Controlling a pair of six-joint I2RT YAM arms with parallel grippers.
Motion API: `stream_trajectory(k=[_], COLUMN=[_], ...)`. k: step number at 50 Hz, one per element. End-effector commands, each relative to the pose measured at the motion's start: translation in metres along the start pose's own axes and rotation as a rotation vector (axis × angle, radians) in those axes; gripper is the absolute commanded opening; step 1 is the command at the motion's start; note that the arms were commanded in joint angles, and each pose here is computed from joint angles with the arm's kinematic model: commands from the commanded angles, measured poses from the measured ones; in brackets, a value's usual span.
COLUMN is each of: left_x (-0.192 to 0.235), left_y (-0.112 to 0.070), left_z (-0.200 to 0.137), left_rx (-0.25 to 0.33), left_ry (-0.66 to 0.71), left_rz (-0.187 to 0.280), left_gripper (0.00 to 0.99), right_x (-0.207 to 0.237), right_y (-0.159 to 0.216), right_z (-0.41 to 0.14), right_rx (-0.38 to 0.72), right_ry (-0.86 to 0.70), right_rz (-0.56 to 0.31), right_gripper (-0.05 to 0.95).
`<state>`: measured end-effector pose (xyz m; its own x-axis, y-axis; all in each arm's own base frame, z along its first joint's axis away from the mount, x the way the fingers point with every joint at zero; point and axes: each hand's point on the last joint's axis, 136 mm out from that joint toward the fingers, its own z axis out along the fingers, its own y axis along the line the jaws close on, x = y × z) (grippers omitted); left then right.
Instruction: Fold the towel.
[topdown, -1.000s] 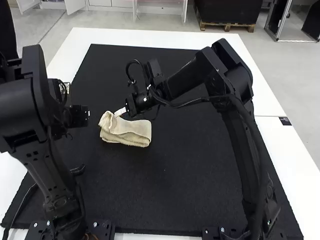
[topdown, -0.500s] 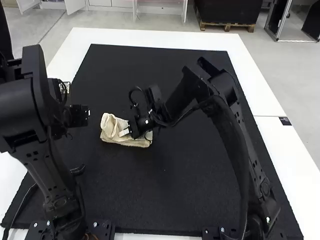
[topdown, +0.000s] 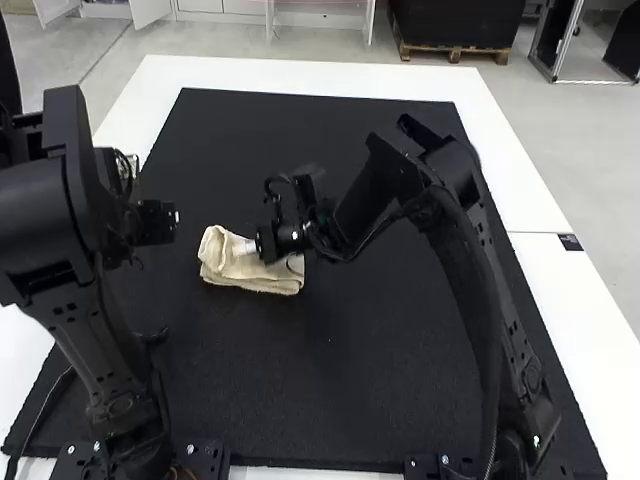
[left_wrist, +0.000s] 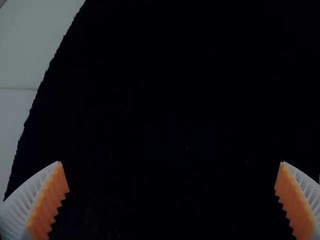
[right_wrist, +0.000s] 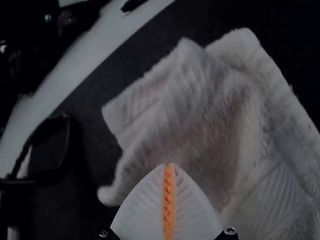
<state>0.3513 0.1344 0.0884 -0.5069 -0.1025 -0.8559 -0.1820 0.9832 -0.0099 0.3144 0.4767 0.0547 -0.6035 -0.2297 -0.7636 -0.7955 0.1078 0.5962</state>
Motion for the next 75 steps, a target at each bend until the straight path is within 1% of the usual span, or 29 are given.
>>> stream_trajectory(k=[1, 6, 13, 16, 25, 32, 36, 41, 43, 51, 63, 67, 69, 72, 75], left_x=[-0.053, -0.071, -0.098, -0.112, -0.137, -0.154, -0.163, -0.168, -0.172, -0.193, -0.209, -0.21, -0.21, -0.211, -0.212], left_y=[-0.001, -0.01, -0.021, -0.031, -0.064, -0.09, -0.104, -0.124, -0.129, -0.127, -0.132, -0.136, -0.14, -0.146, -0.15], left_z=[-0.01, -0.014, -0.026, -0.033, -0.054, -0.076, -0.089, -0.104, -0.112, -0.142, -0.186, -0.203, -0.212, -0.225, -0.238], left_rx=[0.006, 0.025, 0.046, 0.066, 0.121, 0.147, 0.163, 0.201, 0.214, 0.21, 0.24, 0.265, 0.287, 0.322, 0.354], left_ry=[-0.121, -0.144, -0.189, -0.217, -0.269, -0.33, -0.362, -0.388, -0.407, -0.499, -0.607, -0.642, -0.662, -0.696, -0.73], left_rz=[0.019, 0.028, 0.036, 0.031, 0.068, 0.098, 0.093, 0.081, 0.076, 0.074, 0.08, 0.087, 0.086, 0.073, 0.051], left_gripper=[0.969, 0.969, 0.969, 0.969, 0.969, 0.969, 0.969, 0.969, 0.969, 0.966, 0.964, 0.964, 0.964, 0.964, 0.961], right_x=[-0.085, -0.114, -0.149, -0.162, -0.192, -0.211, -0.22, -0.226, -0.229, -0.234, -0.218, -0.207, -0.2, -0.192, -0.186], right_y=[0.037, 0.048, 0.074, 0.087, 0.12, 0.15, 0.167, 0.184, 0.191, 0.221, 0.286, 0.304, 0.309, 0.313, 0.312], right_z=[-0.035, -0.056, -0.09, -0.106, -0.155, -0.197, -0.224, -0.256, -0.269, -0.332, -0.416, -0.43, -0.435, -0.44, -0.443], right_rx=[-0.025, -0.017, -0.01, -0.007, 0.019, 0.035, 0.05, 0.079, 0.092, 0.165, 0.255, 0.277, 0.283, 0.287, 0.304], right_ry=[-0.145, -0.196, -0.267, -0.298, -0.388, -0.462, -0.511, -0.564, -0.585, -0.693, -0.847, -0.869, -0.876, -0.89, -0.896], right_rz=[-0.04, -0.08, -0.141, -0.167, -0.233, -0.279, -0.301, -0.339, -0.356, -0.419, -0.489, -0.514, -0.504, -0.489, -0.497], right_gripper=[0.0, 0.0, 0.01, 0.01, 0.02, 0.04, 0.04, 0.04, 0.04, 0.05, 0.06, 0.07, 0.07, 0.08, 0.08])
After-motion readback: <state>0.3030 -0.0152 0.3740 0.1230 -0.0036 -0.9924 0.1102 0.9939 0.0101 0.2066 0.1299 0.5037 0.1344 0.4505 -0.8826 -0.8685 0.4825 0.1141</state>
